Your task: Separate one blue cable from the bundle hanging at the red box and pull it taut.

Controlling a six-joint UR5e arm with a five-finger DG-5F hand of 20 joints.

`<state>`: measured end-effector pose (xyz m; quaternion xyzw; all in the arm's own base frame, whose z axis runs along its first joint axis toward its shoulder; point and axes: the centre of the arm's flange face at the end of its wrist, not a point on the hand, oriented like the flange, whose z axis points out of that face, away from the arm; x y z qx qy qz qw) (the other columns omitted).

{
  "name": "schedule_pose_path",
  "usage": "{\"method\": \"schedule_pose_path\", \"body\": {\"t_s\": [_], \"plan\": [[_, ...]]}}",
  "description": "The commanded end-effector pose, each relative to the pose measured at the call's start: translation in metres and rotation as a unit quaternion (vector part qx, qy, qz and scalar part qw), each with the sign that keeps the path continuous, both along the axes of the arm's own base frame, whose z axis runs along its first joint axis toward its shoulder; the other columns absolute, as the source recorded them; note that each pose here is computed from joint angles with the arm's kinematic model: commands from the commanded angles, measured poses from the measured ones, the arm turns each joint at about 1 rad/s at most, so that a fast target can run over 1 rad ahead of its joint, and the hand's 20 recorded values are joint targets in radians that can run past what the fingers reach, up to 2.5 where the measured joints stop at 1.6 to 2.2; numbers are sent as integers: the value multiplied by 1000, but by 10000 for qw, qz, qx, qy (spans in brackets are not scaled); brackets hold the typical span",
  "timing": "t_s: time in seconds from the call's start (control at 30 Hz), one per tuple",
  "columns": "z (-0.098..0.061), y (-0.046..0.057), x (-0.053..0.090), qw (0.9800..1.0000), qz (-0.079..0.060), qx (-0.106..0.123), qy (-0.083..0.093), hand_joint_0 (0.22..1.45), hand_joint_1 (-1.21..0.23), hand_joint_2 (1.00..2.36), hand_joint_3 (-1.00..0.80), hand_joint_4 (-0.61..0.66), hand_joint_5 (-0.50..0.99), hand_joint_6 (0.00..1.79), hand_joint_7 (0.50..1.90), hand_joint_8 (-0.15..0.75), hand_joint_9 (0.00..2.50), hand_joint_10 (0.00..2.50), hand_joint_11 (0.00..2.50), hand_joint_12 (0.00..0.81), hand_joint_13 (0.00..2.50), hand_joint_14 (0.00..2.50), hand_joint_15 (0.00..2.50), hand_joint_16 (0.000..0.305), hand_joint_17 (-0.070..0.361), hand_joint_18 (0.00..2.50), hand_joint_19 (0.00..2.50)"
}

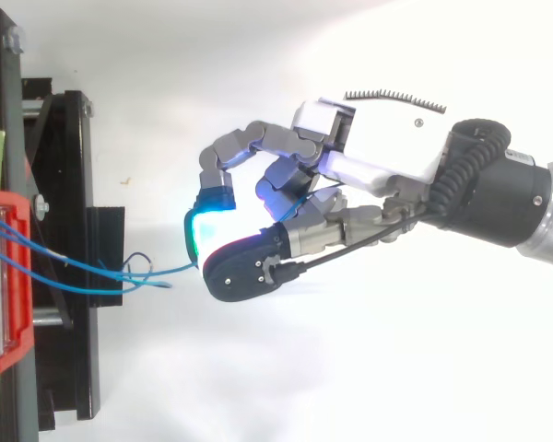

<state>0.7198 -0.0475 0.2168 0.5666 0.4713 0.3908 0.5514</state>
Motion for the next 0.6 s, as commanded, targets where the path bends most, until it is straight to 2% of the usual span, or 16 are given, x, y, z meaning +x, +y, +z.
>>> {"method": "schedule_pose_path", "body": {"t_s": [0.0, 0.03, 0.07, 0.1, 0.13, 0.23, 0.57], "plan": [[0, 0, 0, 10000, -3, -1, -2, 646, -711, 1019, -267, 143, -189, 855, 1243, 327, 1041, 1567, 1701, 393, 969, 2500, 1518, 46, 103, 1403, 1439], [0, 1, 0, 10000, 5, -1, -2, 638, -688, 1019, -275, 150, -191, 855, 1239, 325, 1039, 1578, 1673, 392, 966, 2500, 1505, 46, 103, 1402, 1445], [-1, 1, 0, 10000, 5, -3, 6, 629, -661, 1015, -334, 159, -192, 855, 1221, 325, 1038, 1581, 1674, 392, 966, 2500, 1510, 47, 105, 1400, 1439], [0, 0, 0, 10000, -3, -1, -2, 602, -632, 1003, -469, 168, -192, 853, 1212, 329, 1039, 1583, 1678, 394, 962, 2500, 1502, 47, 106, 1401, 1447], [-1, 1, 0, 10000, 5, -3, 6, 593, -624, 1000, -498, 171, -192, 852, 1213, 331, 1042, 1593, 1656, 394, 961, 2500, 1497, 47, 106, 1402, 1437], [0, 0, 0, 10000, -3, -1, -2, 551, -599, 1000, -500, 181, -191, 848, 1188, 337, 1042, 1617, 1647, 401, 965, 2500, 1472, 50, 112, 1417, 1425], [0, 1, 0, 10000, 5, -1, -2, 478, -652, 1000, -500, 214, -188, 838, 1155, 374, 1045, 1688, 1589, 432, 989, 2500, 1426, 58, 130, 1476, 1387]]}}
